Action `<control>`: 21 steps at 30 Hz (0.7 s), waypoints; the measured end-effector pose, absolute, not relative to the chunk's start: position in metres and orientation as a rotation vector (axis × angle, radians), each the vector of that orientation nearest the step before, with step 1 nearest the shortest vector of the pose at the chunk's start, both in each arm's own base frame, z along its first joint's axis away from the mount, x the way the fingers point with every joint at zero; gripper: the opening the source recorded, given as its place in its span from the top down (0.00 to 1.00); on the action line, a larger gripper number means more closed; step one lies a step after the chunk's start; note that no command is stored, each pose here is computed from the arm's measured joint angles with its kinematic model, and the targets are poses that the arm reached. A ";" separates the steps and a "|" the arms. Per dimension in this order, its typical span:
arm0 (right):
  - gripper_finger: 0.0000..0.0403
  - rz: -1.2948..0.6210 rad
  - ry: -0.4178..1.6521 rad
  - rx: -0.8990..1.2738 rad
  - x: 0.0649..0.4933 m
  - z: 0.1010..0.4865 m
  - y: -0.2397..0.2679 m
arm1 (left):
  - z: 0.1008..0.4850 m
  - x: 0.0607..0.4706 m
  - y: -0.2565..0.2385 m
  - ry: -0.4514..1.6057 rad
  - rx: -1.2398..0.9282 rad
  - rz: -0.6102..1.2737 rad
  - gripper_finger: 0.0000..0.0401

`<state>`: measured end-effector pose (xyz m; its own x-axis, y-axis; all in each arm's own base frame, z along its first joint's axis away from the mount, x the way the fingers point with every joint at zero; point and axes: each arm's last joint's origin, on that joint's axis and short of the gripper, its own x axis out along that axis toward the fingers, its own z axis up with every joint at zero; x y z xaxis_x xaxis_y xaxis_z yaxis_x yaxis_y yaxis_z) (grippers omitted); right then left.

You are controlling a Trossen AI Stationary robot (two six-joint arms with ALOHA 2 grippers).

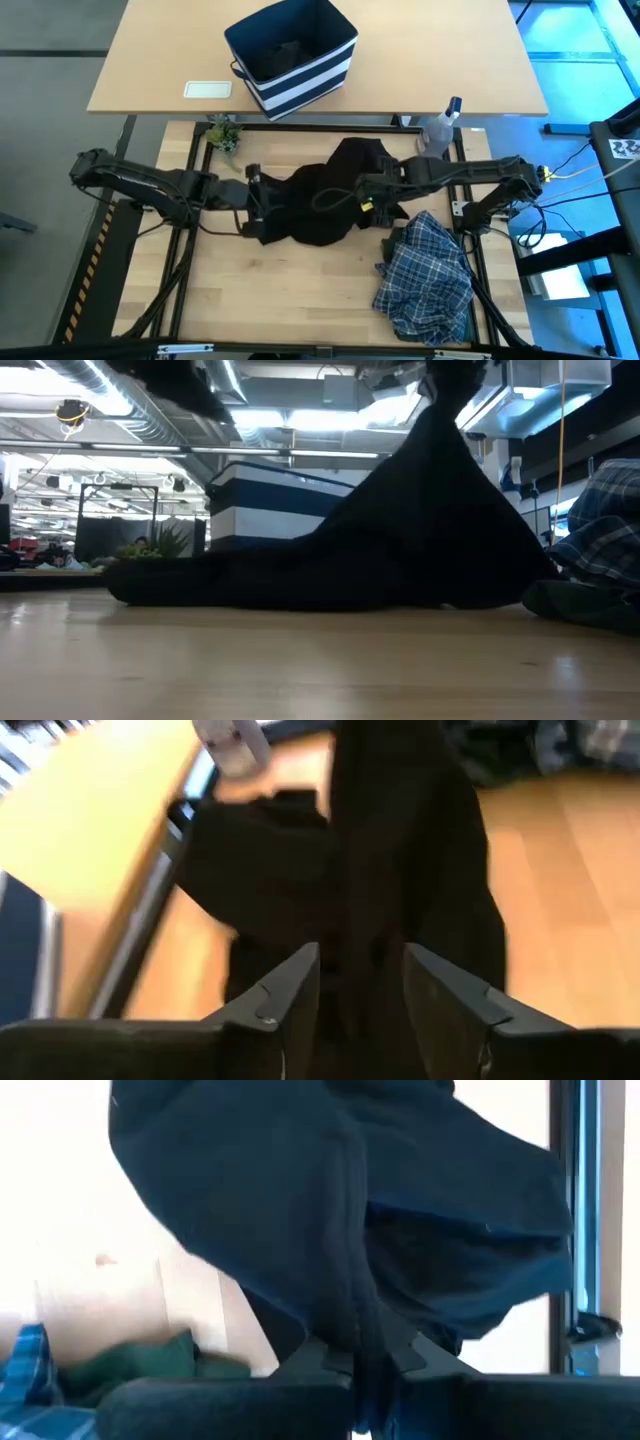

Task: Fold Laundry from Bin
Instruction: Fold the black shirt

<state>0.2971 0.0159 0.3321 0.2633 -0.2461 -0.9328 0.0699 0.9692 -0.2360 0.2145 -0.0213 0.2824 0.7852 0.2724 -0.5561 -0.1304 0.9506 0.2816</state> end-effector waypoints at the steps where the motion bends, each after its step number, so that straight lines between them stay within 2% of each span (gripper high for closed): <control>1: 1.00 -0.219 1.295 -0.161 0.296 0.332 0.018 | 0.277 0.214 -0.023 0.655 0.220 0.214 0.64; 16: 1.00 -0.229 1.283 -0.143 0.296 0.332 0.023 | 0.180 0.209 -0.010 1.002 -0.139 0.233 0.64; 21: 1.00 -0.228 1.276 -0.141 0.297 0.332 0.023 | 0.167 0.207 0.007 0.968 -0.249 0.202 0.64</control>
<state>0.2967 0.0232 0.3323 0.2719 -0.2469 -0.9301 0.0907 0.9688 -0.2307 0.2066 0.0066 0.1670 0.5517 0.0585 -0.8320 -0.2797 0.9528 -0.1185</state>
